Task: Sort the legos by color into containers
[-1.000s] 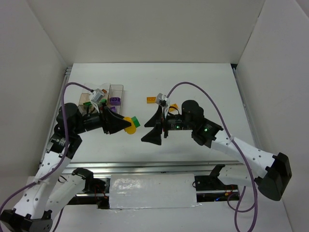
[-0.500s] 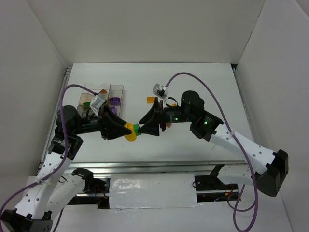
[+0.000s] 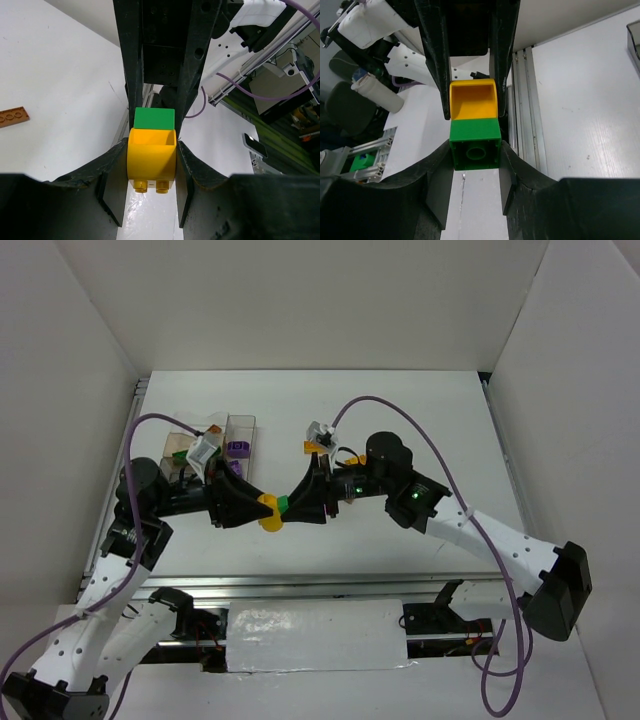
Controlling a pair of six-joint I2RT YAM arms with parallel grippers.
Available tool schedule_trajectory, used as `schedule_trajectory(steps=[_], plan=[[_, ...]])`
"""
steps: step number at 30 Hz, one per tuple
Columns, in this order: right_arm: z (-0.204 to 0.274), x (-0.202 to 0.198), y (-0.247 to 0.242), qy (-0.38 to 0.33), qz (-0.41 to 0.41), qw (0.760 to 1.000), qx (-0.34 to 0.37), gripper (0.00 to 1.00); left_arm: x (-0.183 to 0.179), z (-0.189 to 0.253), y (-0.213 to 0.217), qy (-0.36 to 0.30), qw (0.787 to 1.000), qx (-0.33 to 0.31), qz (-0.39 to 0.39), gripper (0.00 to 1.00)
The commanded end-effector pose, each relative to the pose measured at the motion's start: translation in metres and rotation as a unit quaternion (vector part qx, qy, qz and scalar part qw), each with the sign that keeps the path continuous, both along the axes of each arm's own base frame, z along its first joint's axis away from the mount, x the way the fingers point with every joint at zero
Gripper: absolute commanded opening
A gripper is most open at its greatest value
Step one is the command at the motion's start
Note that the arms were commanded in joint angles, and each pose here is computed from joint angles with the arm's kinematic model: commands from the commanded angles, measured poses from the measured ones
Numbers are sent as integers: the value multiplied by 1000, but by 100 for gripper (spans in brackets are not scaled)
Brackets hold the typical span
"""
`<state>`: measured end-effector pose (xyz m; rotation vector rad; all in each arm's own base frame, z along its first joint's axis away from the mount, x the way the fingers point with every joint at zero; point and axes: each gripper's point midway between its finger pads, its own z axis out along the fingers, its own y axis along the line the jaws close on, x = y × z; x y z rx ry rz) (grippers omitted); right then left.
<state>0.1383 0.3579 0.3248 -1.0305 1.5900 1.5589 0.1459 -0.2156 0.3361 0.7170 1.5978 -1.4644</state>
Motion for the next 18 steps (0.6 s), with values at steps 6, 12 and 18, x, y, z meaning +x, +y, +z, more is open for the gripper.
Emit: schedule_trajectory(steps=[6, 12, 18], plan=[[10, 14, -42, -51, 18, 996, 68, 0, -16, 16, -1, -44, 998, -16, -40, 0], [1, 28, -57, -50, -22, 997, 55, 0, 3, 17, -1, -34, 999, -6, -2, 0], [-25, 101, -77, 4, -269, 963, -8, 0, 137, -41, 88, 138, 869, 156, 449, 0]])
